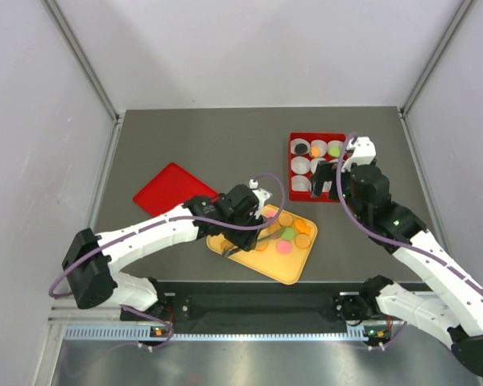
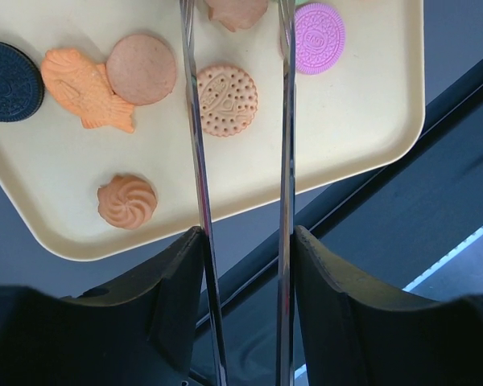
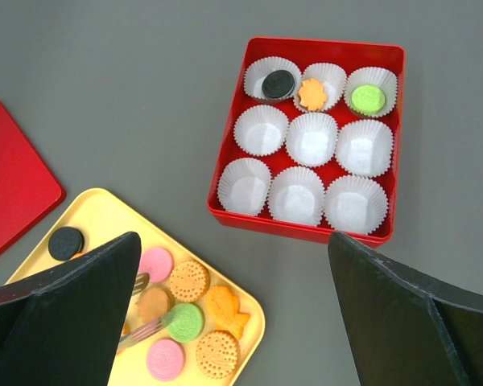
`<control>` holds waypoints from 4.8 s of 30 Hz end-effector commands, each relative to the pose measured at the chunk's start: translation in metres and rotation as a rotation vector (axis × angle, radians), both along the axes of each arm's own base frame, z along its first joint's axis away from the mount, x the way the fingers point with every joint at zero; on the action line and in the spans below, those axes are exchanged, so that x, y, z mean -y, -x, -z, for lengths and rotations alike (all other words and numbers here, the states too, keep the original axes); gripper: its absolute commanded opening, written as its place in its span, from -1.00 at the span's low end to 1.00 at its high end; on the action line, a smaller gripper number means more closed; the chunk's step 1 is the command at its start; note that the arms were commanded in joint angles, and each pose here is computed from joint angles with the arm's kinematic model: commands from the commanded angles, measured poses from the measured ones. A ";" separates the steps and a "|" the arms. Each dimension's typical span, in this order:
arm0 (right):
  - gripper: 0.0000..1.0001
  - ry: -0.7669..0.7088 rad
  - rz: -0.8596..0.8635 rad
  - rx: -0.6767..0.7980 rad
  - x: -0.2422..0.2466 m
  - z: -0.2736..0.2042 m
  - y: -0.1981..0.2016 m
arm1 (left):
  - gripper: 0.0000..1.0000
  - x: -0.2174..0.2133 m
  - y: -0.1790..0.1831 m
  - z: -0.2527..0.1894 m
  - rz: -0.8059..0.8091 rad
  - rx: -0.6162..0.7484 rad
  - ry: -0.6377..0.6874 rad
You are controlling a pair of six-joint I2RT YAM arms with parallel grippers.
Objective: Pack the cookies
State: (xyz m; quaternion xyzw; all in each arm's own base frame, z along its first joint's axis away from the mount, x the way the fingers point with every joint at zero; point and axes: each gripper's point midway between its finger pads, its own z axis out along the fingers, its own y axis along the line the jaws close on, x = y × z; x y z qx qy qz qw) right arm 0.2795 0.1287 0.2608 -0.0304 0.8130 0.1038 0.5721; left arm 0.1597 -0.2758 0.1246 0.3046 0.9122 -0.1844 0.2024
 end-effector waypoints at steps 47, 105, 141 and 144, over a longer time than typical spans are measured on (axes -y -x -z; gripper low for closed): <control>1.00 -0.040 0.048 0.103 0.026 -0.036 0.023 | -0.20 0.136 -0.207 -0.090 -0.188 0.413 0.093; 0.99 -0.016 0.033 0.019 0.005 -0.008 0.000 | 0.03 0.006 0.001 -0.064 0.061 0.087 0.062; 0.99 -0.008 0.034 0.003 0.007 0.001 0.002 | 0.04 0.036 0.041 -0.020 0.177 0.118 -0.138; 0.99 -0.007 0.032 0.000 0.006 0.002 0.002 | 0.06 0.036 0.043 -0.017 0.183 0.107 -0.144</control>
